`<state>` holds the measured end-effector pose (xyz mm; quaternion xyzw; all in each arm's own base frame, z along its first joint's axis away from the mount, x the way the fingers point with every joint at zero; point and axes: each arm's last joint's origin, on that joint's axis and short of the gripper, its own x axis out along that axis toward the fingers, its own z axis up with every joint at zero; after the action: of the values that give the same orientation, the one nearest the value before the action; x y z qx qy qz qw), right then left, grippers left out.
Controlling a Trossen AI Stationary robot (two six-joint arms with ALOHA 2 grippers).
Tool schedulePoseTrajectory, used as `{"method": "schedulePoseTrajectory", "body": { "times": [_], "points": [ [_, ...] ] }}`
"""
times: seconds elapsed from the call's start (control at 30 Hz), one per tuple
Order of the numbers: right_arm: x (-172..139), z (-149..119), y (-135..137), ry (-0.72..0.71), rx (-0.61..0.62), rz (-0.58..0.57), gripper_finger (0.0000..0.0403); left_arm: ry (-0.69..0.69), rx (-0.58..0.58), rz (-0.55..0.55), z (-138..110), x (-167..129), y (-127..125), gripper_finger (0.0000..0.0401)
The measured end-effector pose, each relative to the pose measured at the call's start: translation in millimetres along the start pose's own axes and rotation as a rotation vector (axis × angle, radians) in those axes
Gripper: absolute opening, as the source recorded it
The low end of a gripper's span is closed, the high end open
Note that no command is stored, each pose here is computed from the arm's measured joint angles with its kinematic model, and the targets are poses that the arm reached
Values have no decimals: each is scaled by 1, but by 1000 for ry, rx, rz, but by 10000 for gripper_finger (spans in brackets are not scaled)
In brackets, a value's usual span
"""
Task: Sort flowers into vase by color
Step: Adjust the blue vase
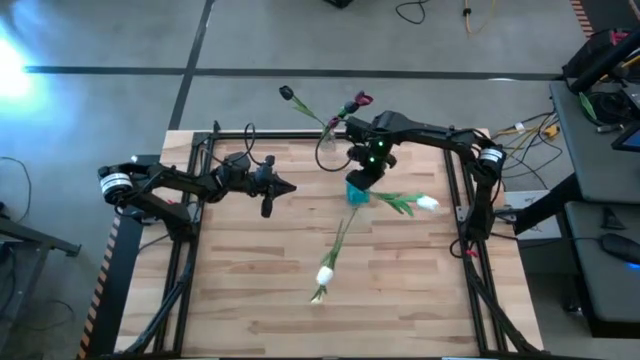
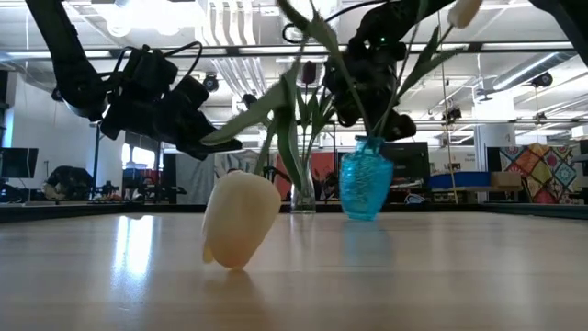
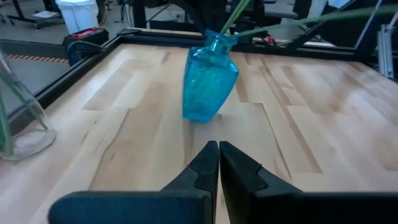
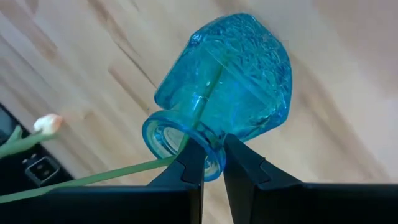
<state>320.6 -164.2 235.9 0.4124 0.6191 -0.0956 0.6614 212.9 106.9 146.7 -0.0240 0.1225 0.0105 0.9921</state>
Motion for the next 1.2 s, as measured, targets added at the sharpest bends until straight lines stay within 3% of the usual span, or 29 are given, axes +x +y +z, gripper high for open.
{"method": "schedulePoseTrajectory", "body": {
  "times": [0.83, 1.2],
  "points": [
    [9, -6, -5, 144, 112, 14, 36, 1, -47, -71, 0, 2, -7, 0],
    [7, -1, -3, 95, 88, -7, 125, 5, -51, -70, -1, 2, -7, 0]
  ]
}}
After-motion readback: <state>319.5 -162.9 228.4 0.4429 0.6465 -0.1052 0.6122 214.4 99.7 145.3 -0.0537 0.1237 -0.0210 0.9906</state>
